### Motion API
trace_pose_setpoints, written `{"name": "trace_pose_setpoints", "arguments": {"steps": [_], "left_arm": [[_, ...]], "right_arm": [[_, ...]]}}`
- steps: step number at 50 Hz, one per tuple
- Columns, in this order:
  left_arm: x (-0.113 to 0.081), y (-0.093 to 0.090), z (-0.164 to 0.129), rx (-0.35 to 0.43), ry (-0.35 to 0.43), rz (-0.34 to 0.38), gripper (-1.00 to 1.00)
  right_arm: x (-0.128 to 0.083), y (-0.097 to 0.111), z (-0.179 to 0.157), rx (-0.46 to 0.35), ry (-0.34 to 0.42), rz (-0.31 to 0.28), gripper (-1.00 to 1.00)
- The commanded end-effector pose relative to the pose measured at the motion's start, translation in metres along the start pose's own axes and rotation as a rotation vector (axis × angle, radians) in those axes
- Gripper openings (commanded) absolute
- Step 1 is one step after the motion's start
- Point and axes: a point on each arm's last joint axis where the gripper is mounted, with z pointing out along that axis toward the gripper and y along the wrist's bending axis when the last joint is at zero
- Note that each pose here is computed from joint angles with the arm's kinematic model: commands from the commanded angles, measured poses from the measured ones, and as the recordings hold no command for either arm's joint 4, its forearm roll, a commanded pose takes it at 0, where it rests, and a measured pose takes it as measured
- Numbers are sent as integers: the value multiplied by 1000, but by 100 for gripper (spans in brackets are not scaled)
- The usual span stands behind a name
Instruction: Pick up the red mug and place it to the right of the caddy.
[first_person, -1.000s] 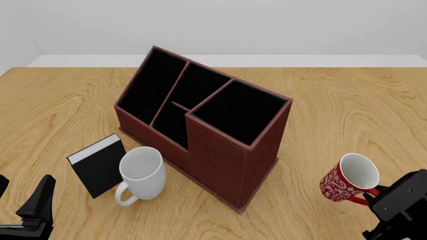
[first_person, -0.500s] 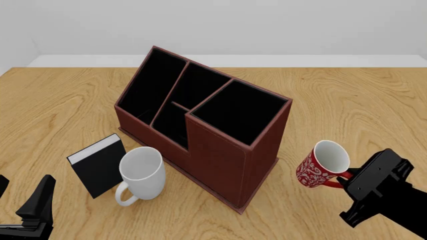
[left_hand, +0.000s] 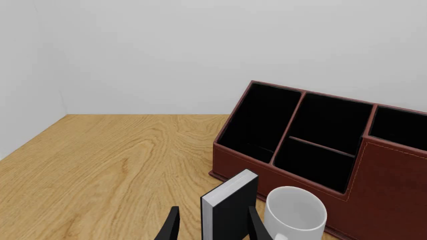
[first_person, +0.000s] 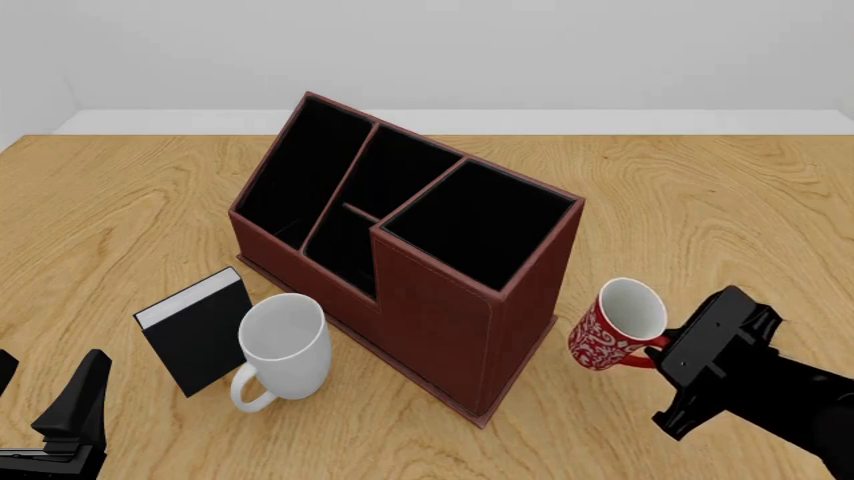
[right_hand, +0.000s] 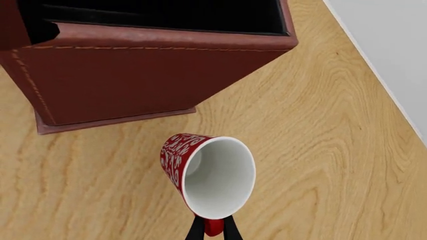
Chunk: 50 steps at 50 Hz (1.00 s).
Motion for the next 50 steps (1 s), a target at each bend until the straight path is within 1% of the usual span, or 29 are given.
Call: {"name": "trace_pose_setpoints", "arguments": {"steps": [1, 18, 50], "left_arm": [[0, 0, 0, 0, 0, 0, 100], [0, 0, 0, 0, 0, 0, 100], [0, 0, 0, 0, 0, 0, 100]], "right_arm": [[-5, 1, 9, -14, -9, 22, -100], [1, 11, 20, -48, 8, 15, -100], [0, 18, 38, -91, 28, -2, -100]]}}
